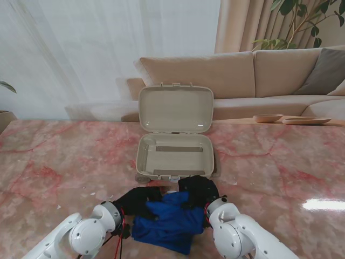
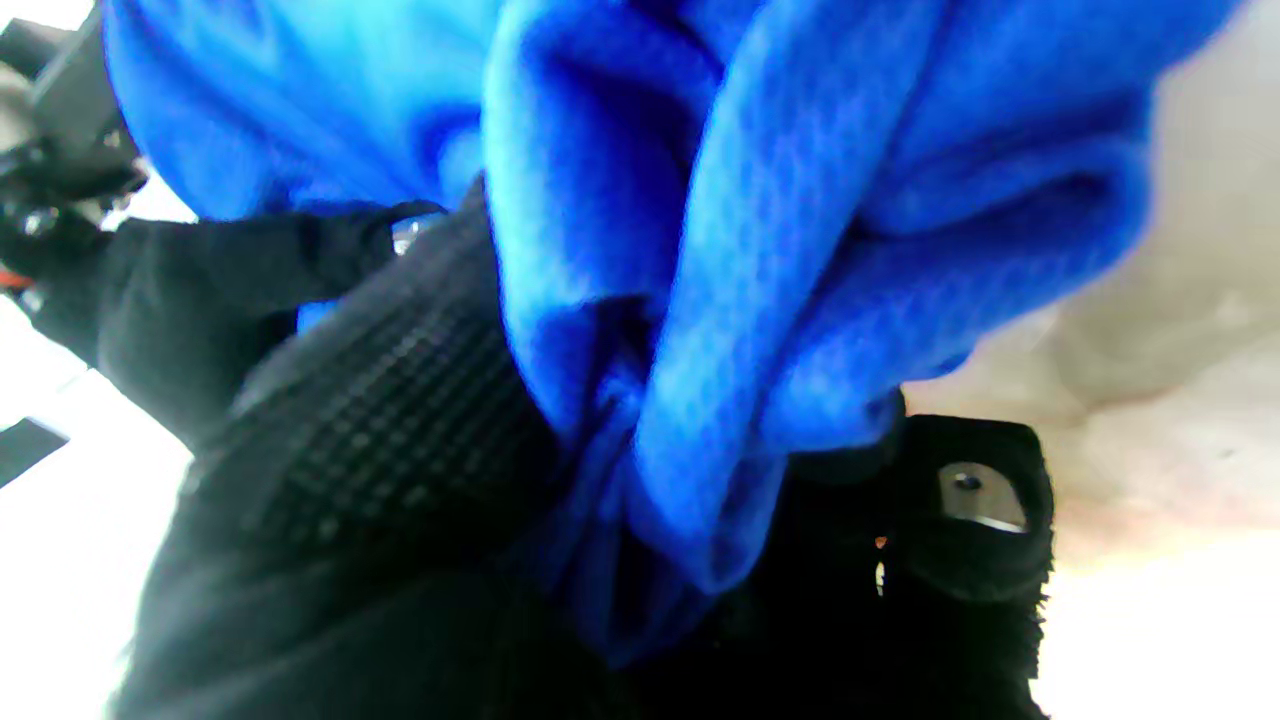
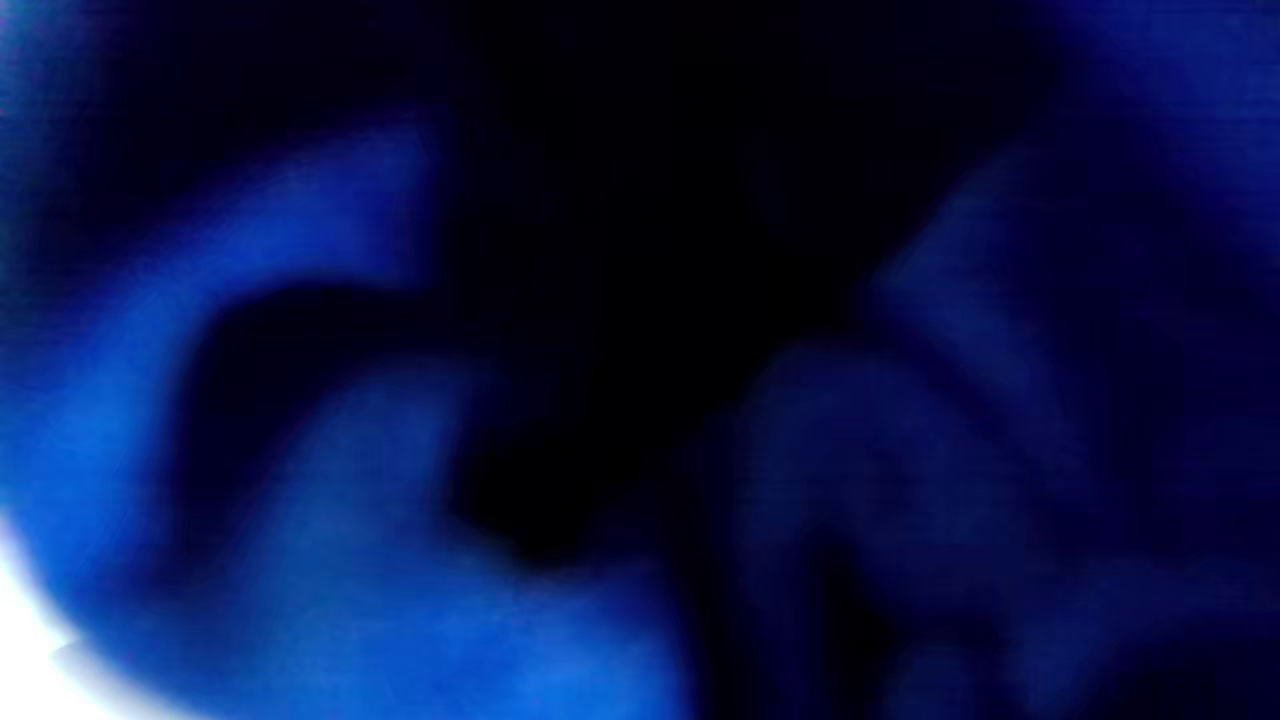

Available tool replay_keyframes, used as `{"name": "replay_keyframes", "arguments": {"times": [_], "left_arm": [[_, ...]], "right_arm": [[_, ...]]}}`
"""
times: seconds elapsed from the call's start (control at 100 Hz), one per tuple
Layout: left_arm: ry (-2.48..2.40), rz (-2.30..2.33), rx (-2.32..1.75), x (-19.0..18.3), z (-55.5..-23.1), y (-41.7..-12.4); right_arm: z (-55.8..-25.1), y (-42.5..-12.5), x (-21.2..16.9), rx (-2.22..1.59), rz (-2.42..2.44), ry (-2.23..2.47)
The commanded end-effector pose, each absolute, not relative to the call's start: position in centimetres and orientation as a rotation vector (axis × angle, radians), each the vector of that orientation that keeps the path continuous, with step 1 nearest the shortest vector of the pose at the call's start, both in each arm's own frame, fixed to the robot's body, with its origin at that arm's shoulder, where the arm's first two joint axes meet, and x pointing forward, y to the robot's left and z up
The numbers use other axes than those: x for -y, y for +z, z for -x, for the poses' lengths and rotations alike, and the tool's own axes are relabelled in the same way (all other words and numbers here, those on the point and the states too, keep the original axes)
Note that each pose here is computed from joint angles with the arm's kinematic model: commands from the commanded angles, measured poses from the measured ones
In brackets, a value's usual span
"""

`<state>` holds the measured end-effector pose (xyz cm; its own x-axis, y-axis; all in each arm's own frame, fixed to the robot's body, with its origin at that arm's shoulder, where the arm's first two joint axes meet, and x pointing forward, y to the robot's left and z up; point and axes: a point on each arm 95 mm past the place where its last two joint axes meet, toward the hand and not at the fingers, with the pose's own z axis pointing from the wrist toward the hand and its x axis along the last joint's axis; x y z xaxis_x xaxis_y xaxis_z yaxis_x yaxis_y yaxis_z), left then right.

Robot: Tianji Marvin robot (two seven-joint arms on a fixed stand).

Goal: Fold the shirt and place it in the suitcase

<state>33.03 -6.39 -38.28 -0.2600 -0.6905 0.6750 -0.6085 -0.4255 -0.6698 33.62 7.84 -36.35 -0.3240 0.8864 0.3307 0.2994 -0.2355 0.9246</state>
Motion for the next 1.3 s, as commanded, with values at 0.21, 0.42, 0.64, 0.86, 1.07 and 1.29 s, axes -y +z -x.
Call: {"name": "replay_keyframes", "arguments": {"times": [0.21,0.42,0.64,0.86,1.07,1.29], "left_arm": [[-1.922,1.842,-1.447,6.8,-34.8,-34.6],[-1.976,1.835,-1.324,6.9,-36.6,-32.0],[-2.023,1.824,-1.222,7.1,-38.4,-29.1],[-2.069,1.858,-1.089,7.7,-40.1,-27.4],[-2.063,1.903,-0.938,8.3,-42.5,-28.0],[-2.028,1.967,-0.871,8.5,-44.6,-29.0]], "right_arm": [[-34.6,-32.2,-7.6,-1.398,-1.354,1.654],[-36.0,-28.8,-7.5,-1.318,-1.283,1.676],[-37.6,-25.5,-8.0,-1.238,-1.234,1.682],[-39.2,-23.0,-8.6,-1.198,-1.191,1.681],[-41.1,-22.2,-9.4,-1.203,-1.189,1.665],[-42.8,-22.6,-10.1,-1.222,-1.204,1.644]]}}
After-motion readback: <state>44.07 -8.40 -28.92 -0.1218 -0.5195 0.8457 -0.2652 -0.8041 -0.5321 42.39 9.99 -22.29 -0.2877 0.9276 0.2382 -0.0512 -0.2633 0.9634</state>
